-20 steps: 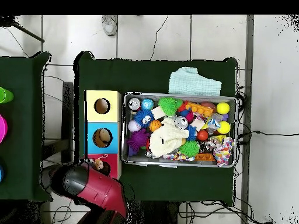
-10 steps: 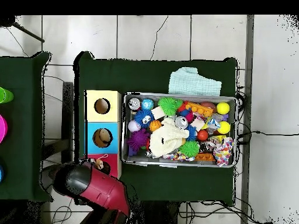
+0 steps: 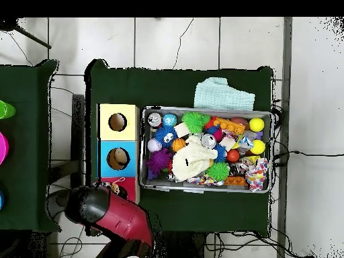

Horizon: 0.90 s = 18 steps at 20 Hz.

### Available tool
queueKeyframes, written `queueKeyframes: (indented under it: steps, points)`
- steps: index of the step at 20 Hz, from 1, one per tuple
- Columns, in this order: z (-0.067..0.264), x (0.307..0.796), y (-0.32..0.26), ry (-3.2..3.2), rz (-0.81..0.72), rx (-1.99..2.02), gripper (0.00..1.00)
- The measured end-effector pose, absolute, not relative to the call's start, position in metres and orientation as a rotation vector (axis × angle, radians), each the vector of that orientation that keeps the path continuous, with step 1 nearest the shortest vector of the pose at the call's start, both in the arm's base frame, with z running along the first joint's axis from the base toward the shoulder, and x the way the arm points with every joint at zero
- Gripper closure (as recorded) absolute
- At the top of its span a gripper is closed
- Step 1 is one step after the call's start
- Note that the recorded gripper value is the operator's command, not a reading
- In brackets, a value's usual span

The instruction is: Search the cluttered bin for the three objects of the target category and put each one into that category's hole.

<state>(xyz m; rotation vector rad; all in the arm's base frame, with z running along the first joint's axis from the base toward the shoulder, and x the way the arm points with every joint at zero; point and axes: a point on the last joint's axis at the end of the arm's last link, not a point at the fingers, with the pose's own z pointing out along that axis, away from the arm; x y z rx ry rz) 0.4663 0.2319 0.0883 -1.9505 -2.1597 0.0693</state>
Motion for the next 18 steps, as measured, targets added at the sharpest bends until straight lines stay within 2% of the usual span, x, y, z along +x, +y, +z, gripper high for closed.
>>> queueKeyframes:
  steps: [18]
  points:
    - [0.084, 0.472, 0.221, -2.146, 0.005, -1.864, 1.00]
